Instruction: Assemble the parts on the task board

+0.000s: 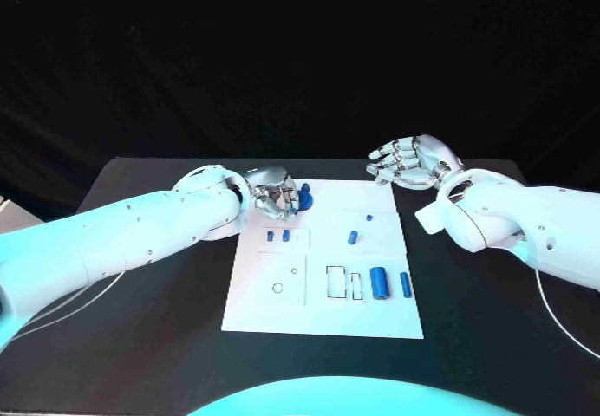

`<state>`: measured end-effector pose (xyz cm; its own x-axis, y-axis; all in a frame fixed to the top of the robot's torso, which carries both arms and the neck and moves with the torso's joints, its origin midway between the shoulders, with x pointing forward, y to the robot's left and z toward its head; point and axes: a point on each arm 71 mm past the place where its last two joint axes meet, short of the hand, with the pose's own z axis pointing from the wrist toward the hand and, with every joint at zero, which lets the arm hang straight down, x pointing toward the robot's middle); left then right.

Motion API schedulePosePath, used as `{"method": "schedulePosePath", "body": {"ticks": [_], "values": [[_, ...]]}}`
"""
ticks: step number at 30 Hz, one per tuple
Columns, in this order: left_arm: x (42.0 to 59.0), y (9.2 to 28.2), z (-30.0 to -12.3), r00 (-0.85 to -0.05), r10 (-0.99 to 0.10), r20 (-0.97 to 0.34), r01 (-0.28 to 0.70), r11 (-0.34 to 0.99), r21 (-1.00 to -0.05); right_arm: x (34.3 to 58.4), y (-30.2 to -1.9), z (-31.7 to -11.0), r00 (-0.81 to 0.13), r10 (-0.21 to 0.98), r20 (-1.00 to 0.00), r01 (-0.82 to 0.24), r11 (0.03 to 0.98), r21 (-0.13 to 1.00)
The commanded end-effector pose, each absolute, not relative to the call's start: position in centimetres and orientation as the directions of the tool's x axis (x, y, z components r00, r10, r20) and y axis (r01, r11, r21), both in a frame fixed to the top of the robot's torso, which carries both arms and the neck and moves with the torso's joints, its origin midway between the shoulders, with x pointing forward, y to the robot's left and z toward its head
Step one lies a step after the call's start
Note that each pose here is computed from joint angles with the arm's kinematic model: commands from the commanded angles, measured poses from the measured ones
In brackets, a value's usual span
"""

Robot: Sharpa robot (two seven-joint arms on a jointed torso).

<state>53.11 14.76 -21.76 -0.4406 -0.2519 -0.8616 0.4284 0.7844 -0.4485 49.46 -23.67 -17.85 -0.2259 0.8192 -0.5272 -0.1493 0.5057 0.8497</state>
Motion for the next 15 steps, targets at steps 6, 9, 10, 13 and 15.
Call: {"method": "schedulePosePath", "body": {"ticks": [6, 9, 10, 13, 15], "values": [[53.1, 16.6, -21.3, -0.476, -0.268, -0.838, 0.377, 0.798, -0.470, 49.4, -23.7, -17.9, -0.239, 0.812, -0.533, -0.160, 0.509, 0.846], [53.1, 17.0, -21.3, -0.479, -0.262, -0.838, 0.372, 0.804, -0.464, 49.4, -23.7, -17.9, -0.239, 0.811, -0.533, -0.159, 0.509, 0.846], [53.0, 17.1, -21.3, -0.480, -0.259, -0.838, 0.371, 0.806, -0.461, 49.4, -23.7, -17.9, -0.239, 0.811, -0.533, -0.159, 0.509, 0.846], [53.0, 17.3, -21.4, -0.484, -0.252, -0.838, 0.369, 0.810, -0.456, 49.4, -23.7, -17.9, -0.239, 0.811, -0.533, -0.160, 0.509, 0.846], [53.0, 17.3, -21.4, -0.485, -0.248, -0.839, 0.370, 0.811, -0.453, 49.4, -23.7, -17.9, -0.239, 0.811, -0.533, -0.160, 0.509, 0.846]]}}
